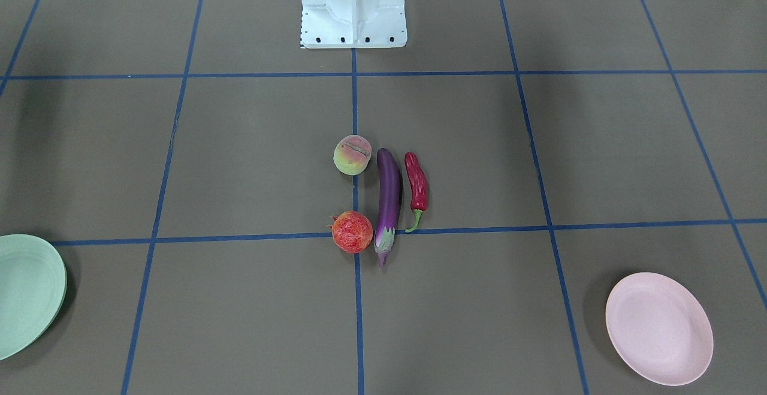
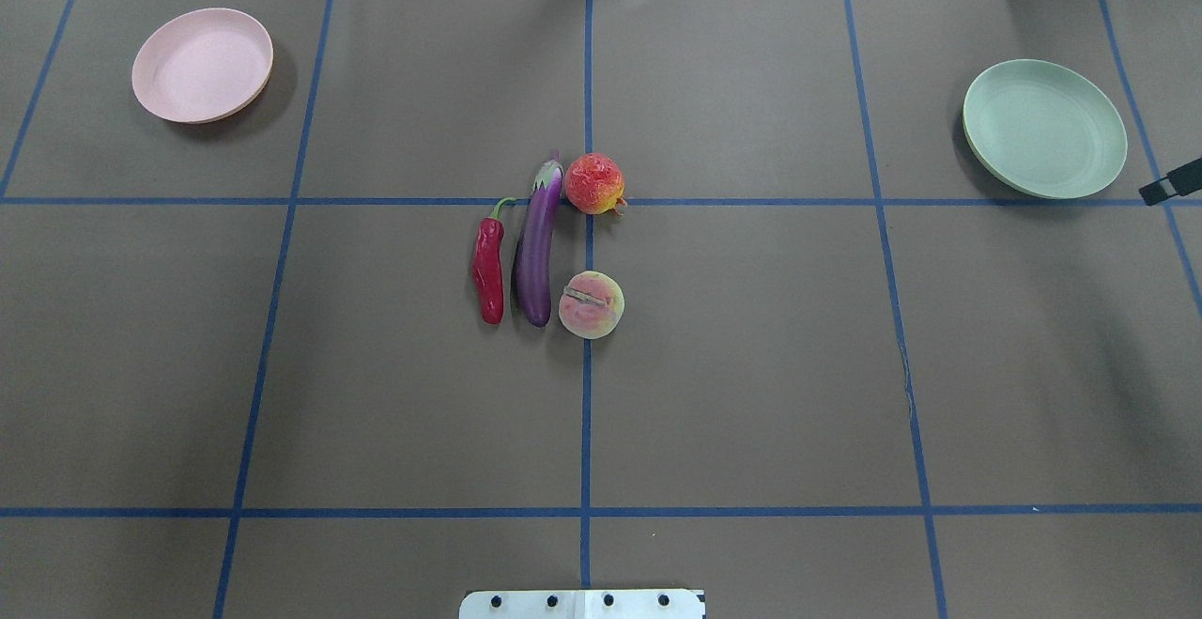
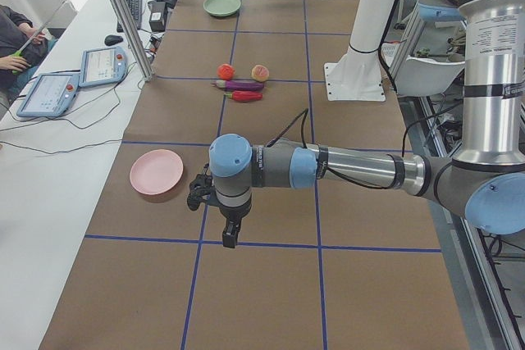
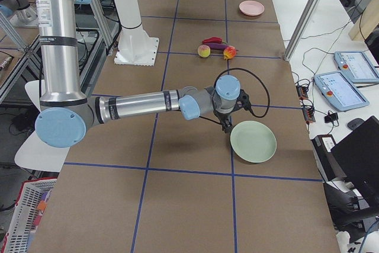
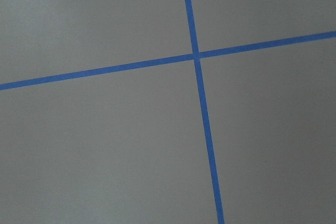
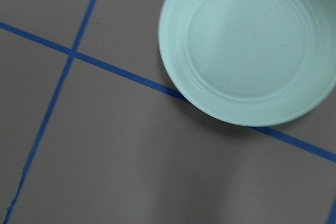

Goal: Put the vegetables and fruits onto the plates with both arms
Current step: 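Move the right gripper over the red pomegranate and lower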

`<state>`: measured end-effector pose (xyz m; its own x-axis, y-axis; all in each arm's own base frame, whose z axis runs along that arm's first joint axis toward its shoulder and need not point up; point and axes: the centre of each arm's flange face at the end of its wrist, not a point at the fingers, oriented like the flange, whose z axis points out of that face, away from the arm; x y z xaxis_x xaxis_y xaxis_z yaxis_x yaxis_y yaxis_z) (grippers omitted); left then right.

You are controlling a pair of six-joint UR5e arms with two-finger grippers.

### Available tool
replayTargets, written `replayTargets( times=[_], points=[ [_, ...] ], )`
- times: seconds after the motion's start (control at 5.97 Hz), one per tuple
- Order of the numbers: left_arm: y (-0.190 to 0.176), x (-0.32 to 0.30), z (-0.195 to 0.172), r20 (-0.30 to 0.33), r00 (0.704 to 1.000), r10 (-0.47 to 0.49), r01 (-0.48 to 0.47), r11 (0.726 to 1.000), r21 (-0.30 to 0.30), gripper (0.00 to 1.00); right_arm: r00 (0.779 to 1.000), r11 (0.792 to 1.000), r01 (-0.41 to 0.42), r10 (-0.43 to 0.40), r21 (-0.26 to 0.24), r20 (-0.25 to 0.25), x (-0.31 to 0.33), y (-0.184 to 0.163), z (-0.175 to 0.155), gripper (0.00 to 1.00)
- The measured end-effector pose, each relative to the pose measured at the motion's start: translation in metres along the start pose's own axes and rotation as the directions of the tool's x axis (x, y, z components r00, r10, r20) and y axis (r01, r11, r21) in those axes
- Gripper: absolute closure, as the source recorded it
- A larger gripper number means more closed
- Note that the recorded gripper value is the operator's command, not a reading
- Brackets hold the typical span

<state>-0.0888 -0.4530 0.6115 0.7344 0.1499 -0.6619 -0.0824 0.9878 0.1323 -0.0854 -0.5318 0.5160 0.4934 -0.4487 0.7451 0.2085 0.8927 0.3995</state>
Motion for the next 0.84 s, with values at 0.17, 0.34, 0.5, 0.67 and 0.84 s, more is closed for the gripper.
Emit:
replayTargets(
  times=[0.17,0.34,0.5,0.67,0.84],
  points=[
    [0.0,0.001,0.0,-0.001,1.0,0.001,-0.001,1.0,-0.001,0.0,0.998,0.998,0.055,-0.055,0.01,0.012,-0.041,-0.045,0.008,0.0],
    [0.0,0.002,0.001,-0.004,1.0,0.002,-0.002,1.0,-0.001,0.0,0.997,0.997,0.071,-0.071,0.017,-0.007,-0.089,-0.086,0.024,0.0],
    [-0.001,0.003,0.001,-0.01,1.0,0.004,-0.004,1.0,0.0,0.0,0.997,0.998,0.055,-0.053,0.024,-0.049,-0.147,-0.121,0.053,0.0],
    [-0.001,0.004,0.001,-0.015,1.0,0.005,-0.005,1.0,0.0,0.0,0.996,0.999,0.027,-0.024,0.04,-0.09,-0.209,-0.148,0.087,0.0],
    [-0.001,0.004,0.002,-0.016,1.0,0.005,-0.006,1.0,-0.001,0.0,0.992,0.998,-0.008,0.015,0.06,-0.122,-0.27,-0.175,0.123,0.0]
  ],
)
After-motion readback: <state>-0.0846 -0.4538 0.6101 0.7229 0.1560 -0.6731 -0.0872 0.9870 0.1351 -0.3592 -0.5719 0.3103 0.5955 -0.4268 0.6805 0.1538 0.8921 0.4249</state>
